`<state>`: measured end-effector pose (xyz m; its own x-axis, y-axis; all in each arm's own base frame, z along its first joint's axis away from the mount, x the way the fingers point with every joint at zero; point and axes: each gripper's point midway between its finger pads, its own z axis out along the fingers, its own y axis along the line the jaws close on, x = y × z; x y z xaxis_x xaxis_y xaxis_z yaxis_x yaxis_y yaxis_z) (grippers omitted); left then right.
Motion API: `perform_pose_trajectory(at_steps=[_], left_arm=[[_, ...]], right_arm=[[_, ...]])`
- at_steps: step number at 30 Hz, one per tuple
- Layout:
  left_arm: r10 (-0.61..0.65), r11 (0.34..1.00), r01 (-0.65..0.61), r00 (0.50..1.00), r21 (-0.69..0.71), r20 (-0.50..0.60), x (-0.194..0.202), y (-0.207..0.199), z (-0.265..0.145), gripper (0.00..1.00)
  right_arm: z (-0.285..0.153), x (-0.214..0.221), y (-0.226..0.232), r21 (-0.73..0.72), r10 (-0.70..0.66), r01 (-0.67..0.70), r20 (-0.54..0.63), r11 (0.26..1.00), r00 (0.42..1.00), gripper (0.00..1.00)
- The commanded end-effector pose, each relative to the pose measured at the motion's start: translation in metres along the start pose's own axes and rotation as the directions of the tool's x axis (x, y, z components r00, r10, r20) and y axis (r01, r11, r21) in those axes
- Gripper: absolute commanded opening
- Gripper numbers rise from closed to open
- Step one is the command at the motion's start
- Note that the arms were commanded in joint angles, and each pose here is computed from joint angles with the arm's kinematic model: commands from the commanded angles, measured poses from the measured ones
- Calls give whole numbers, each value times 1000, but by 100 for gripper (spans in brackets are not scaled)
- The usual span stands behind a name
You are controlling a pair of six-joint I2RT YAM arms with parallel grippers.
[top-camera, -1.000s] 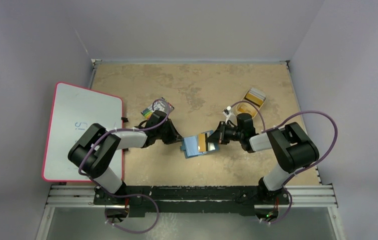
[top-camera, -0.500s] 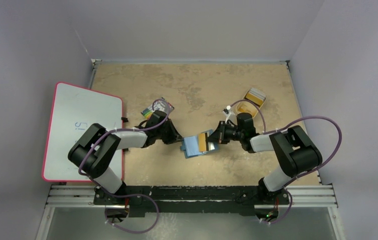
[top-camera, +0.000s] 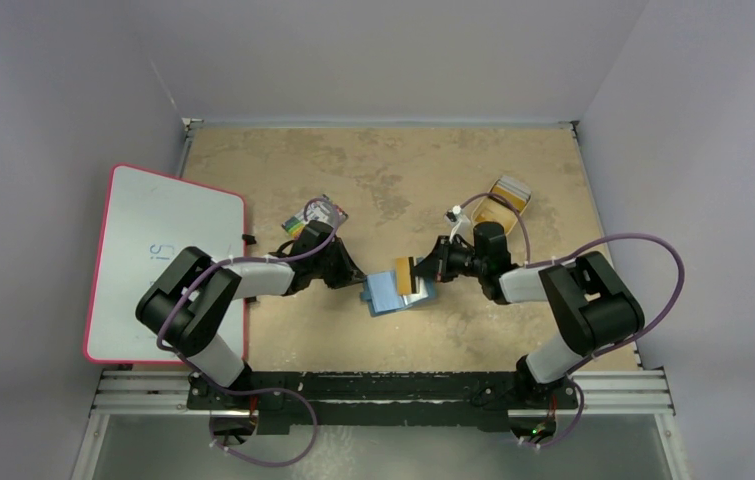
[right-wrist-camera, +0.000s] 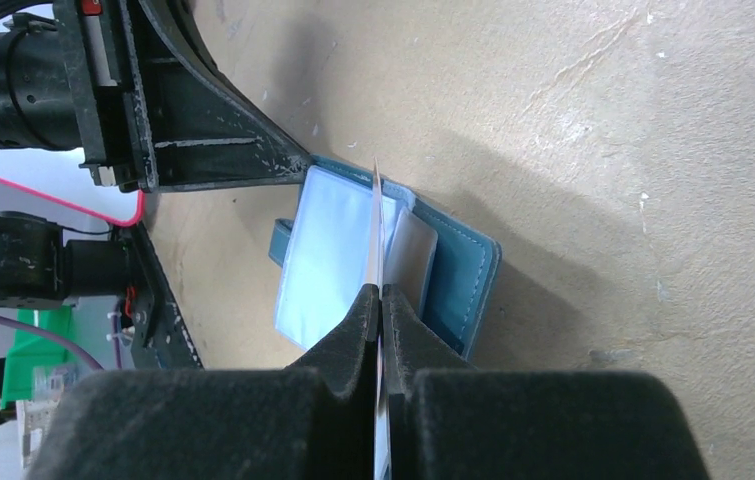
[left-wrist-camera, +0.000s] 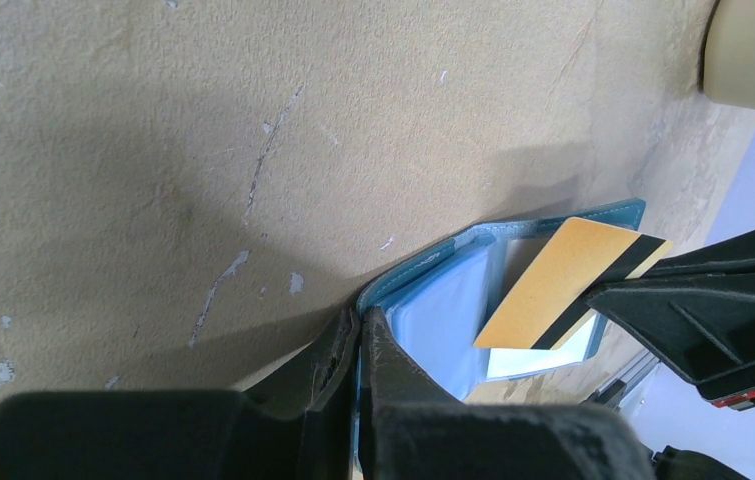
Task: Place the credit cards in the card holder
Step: Insert the credit card into the card holder.
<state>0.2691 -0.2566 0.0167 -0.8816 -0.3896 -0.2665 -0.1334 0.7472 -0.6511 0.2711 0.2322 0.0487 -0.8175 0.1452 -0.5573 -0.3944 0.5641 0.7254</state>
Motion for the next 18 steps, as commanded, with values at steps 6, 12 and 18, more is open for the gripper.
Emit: perform_pose_trajectory(at_steps=[6,12,18], left_arm=[[-4,991,5,1000,-136,8,7,37,3,0],[-8,992,11,1000,-126,20,5,33,0,0],[-4,992,7,1000,-128,28,4,33,-2,0]], right_arm=[[0,2,13,-43,-43,44,22,998,999,0],[3,10,13,-39,-24,24,-8,999,1000,0],[1,16,19,-66,21,-22,-16,998,1000,0]])
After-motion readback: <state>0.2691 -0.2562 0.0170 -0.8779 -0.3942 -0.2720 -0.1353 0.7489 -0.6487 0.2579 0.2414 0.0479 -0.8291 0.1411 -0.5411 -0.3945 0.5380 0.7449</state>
